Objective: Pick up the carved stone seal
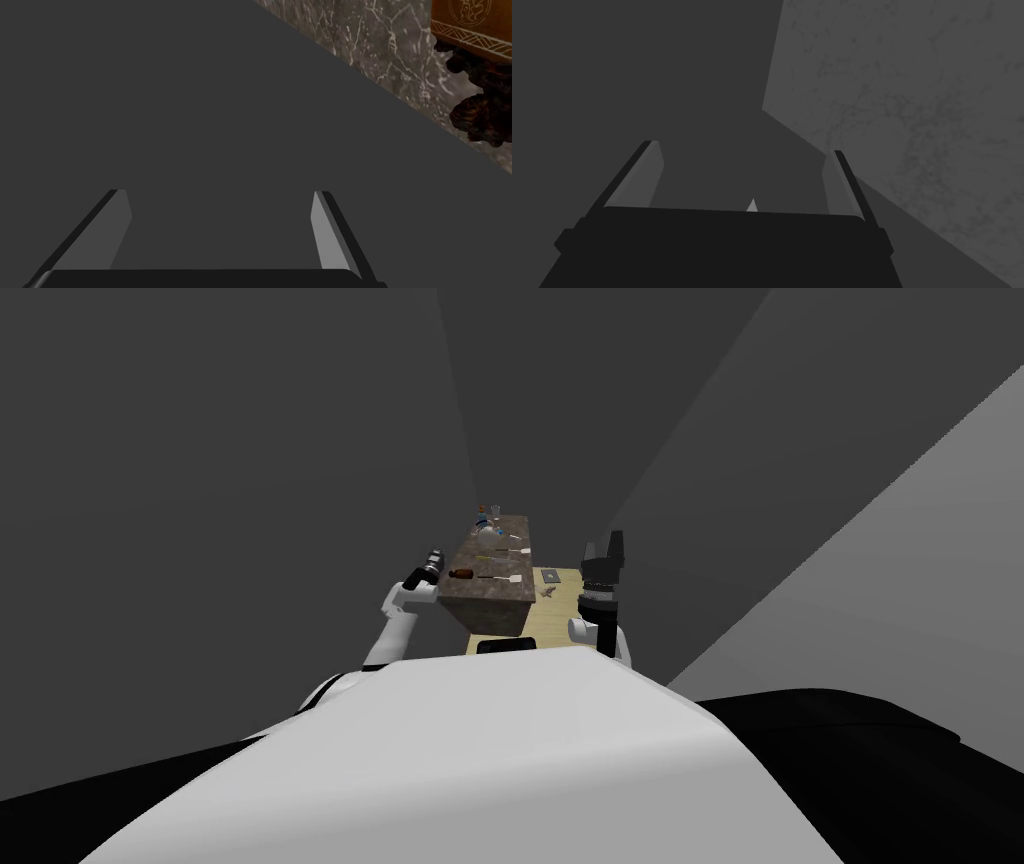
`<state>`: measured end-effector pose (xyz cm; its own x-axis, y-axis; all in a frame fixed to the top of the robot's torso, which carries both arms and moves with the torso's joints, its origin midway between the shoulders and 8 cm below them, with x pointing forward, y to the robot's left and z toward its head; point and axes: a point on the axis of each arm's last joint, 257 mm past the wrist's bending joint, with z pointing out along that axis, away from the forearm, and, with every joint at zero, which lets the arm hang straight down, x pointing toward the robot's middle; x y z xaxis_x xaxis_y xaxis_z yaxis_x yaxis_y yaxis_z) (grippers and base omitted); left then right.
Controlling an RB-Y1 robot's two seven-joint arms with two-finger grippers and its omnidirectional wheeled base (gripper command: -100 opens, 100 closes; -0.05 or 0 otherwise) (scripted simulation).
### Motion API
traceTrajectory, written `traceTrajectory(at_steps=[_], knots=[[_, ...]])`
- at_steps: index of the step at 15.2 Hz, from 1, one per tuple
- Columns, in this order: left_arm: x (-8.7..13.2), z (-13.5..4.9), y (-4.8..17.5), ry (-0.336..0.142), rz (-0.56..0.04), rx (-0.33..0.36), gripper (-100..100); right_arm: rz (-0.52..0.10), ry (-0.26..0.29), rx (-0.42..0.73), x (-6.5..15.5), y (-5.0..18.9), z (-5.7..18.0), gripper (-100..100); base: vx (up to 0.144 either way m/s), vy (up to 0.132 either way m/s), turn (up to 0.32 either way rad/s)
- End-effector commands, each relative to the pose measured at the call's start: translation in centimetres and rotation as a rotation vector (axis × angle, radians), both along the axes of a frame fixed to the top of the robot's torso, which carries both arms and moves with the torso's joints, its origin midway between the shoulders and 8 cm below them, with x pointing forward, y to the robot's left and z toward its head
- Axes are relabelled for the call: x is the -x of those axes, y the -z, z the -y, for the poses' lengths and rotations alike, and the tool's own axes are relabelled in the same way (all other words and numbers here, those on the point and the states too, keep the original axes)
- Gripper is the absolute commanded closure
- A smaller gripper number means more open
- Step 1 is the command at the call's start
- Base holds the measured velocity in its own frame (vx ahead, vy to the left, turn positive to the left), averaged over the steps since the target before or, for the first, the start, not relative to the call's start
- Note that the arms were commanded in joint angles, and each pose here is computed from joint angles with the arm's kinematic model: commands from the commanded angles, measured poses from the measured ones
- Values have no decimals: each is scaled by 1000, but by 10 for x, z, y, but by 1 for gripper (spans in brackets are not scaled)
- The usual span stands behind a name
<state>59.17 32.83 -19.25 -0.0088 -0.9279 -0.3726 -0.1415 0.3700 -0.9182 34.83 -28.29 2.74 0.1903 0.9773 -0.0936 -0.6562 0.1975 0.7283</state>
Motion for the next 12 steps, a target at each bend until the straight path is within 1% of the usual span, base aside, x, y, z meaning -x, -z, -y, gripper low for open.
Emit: traceTrajectory(at_steps=[1,2,4,5,6,7,8,10,11,12], knots=[[-1,-5,9,-11,-35,-1,-100,0,0,0,0,0,0,0,3,12,-3],[-11,-8,11,-19,-66,-4,-100,0,0,0,0,0,0,0,2,14,-14],[-11,-13,24,-32,-107,-3,-100,0,0,0,0,0,0,0,2,18,-21],[-19,-14,22,-37,-127,-4,-100,0,0,0,0,0,0,0,3,22,-22],[-21,-17,29,-46,-154,-3,-100,0,0,0,0,0,0,0,5,28,-26],[-19,-20,38,-54,-179,-3,-100,0,0,0,0,0,0,0,4,21,-12],[-28,-20,33,-56,-193,-2,-100,0,0,0,0,0,0,0,5,23,-24],[-26,-26,51,-74,-252,0,-100,0,0,0,0,0,0,0,6,23,-19],[-26,-26,51,-74,-252,0,-100,0,0,0,0,0,0,0,2,9,-2],[-33,-27,50,-80,-282,2,-100,0,0,0,0,0,0,0,0,13,-14]])
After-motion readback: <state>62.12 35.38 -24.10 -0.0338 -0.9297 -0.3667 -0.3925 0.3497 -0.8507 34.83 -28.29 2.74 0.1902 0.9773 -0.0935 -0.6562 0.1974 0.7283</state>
